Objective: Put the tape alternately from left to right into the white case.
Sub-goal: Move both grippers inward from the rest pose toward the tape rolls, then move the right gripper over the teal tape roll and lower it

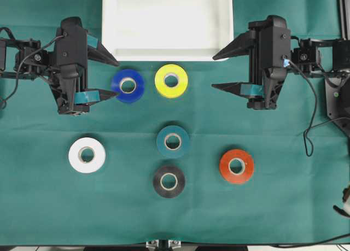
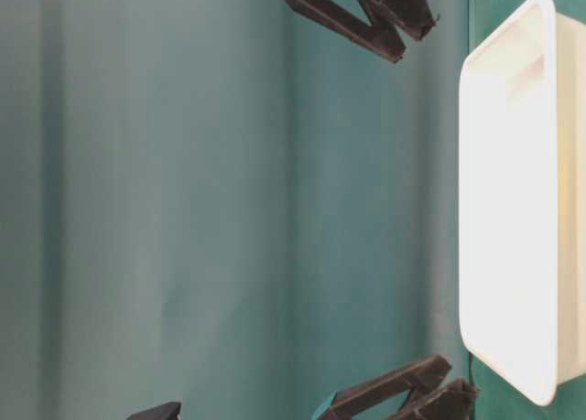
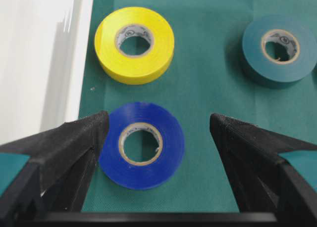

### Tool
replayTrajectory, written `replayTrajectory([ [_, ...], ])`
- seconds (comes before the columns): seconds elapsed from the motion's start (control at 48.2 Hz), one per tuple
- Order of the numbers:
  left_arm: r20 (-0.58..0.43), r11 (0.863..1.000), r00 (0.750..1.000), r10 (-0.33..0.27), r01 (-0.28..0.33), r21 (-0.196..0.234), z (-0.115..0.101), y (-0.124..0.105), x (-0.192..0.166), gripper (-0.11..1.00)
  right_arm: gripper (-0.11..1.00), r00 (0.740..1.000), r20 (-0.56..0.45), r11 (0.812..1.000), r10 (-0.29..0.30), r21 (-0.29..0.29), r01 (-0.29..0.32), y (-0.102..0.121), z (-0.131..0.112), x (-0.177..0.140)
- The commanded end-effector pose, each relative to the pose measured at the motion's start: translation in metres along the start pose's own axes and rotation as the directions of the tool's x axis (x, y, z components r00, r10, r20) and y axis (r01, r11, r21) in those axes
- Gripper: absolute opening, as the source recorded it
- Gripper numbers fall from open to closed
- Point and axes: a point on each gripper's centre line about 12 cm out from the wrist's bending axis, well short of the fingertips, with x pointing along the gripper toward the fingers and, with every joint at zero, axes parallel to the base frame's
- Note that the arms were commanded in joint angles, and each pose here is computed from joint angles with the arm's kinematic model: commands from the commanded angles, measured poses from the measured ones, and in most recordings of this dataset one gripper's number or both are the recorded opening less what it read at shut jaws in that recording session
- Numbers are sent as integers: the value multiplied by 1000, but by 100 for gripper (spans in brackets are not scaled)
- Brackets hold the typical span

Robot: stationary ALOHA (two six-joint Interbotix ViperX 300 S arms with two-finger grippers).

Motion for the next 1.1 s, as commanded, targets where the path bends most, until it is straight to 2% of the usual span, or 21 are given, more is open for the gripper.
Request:
replayTrajectory([
  [0.0, 35, 1000, 999, 2, -2, -2, 12, 1, -2, 63, 82, 999, 34, 1000, 2, 2, -2, 1, 11, -1],
  [0.498, 32, 1000, 999, 2, -2, -3, 11, 1, -2, 63, 82, 1000, 5, 1000, 7, 30, -7, 3, 7, 7],
  [1.079, 25, 1000, 1000, 2, -2, -6, 7, 1, -2, 62, 82, 997, -79, 1000, 21, 17, -19, 11, 1, 37],
])
